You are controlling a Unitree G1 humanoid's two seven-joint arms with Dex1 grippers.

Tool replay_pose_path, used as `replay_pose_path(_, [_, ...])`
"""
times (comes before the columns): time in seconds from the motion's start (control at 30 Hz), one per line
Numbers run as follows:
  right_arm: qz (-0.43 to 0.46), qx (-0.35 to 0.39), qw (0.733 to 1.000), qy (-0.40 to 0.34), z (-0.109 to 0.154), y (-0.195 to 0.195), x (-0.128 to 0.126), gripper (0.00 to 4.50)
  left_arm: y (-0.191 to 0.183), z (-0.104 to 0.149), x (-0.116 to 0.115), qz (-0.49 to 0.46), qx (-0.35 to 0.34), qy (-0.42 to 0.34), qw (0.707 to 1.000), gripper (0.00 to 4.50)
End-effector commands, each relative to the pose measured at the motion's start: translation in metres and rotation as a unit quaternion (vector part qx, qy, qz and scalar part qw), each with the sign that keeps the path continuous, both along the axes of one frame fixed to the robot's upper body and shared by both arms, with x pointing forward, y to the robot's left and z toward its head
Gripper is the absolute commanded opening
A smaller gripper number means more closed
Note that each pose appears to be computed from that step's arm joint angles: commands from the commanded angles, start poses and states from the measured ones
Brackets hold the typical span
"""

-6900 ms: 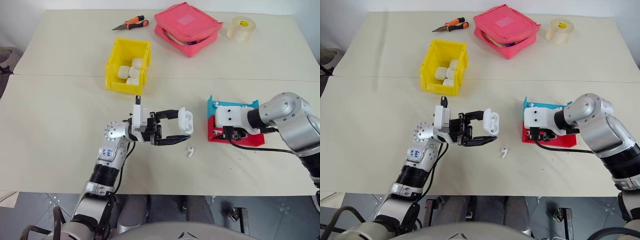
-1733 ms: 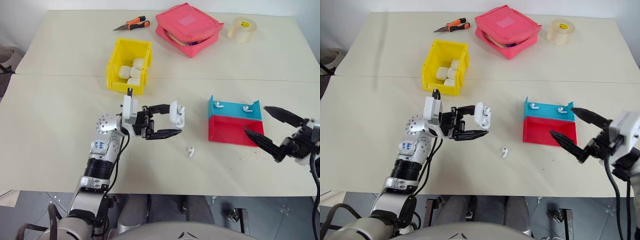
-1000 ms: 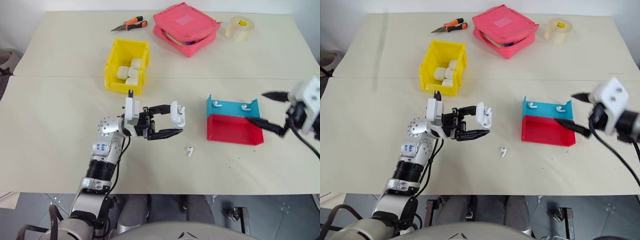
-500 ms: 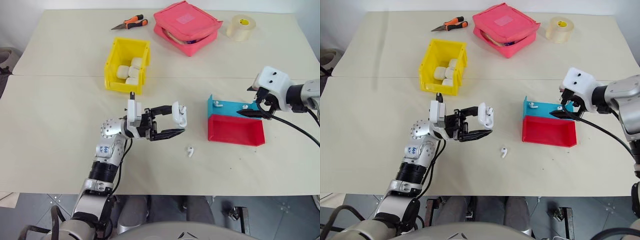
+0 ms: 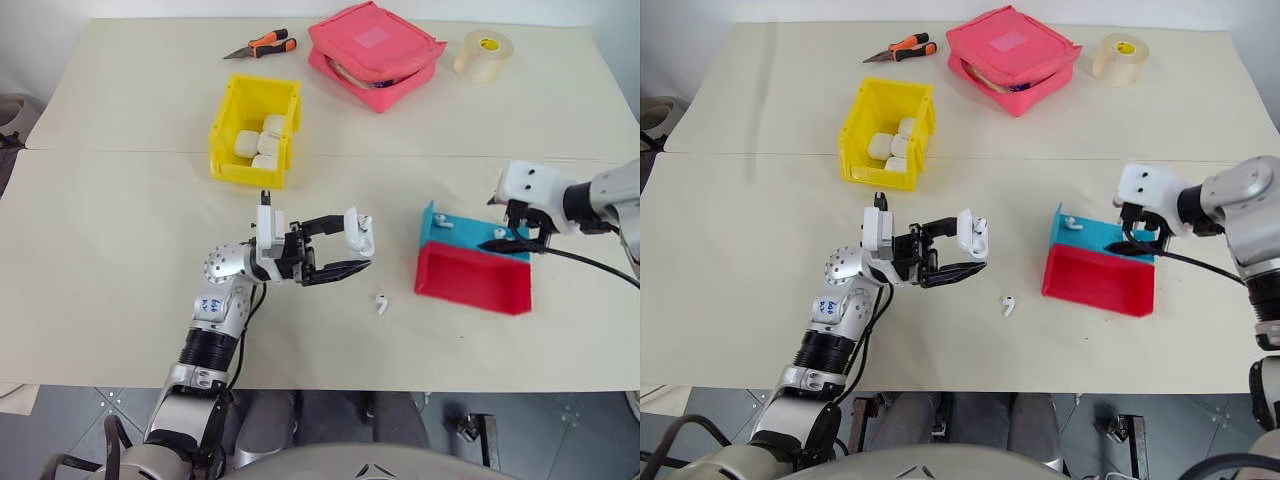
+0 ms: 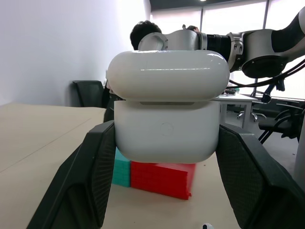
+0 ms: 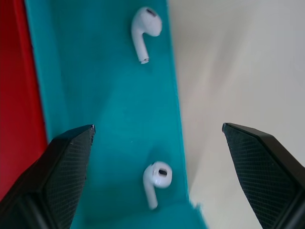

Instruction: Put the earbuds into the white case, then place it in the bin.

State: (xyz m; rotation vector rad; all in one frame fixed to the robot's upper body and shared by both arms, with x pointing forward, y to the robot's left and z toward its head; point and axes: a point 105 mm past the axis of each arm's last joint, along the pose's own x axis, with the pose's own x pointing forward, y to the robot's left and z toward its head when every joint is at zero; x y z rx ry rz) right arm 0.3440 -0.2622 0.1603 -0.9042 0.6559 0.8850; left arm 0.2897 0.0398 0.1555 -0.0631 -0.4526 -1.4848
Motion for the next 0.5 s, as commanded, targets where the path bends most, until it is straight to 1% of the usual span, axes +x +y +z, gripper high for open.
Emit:
replay_pose_path(0.03, [-0.010, -0.014, 1.000, -0.013, 0.012, -0.010, -0.001, 4.49, -0.001, 0.009, -0.003, -0.002, -0.006, -0.027, 1.000, 2.77])
replay_pose_path(0.23, [-0.037, -0.030, 0.999, -0.007, 0.015, -0.023, -0.004, 4.49, -0.002, 0.009, -0.004, -0.005, -0.007, -0.026, 1.000, 2.77])
replay_pose_path(0.37, [-0.059, -0.046, 0.997, 0.010, 0.010, -0.034, -0.008, 4.49, -0.003, 0.009, -0.004, -0.007, -0.007, -0.024, 1.000, 2.77])
replay_pose_path(0.5, [-0.062, -0.042, 0.997, 0.015, 0.006, -0.034, -0.008, 4.49, -0.004, 0.009, -0.004, -0.010, -0.008, -0.024, 1.000, 2.77])
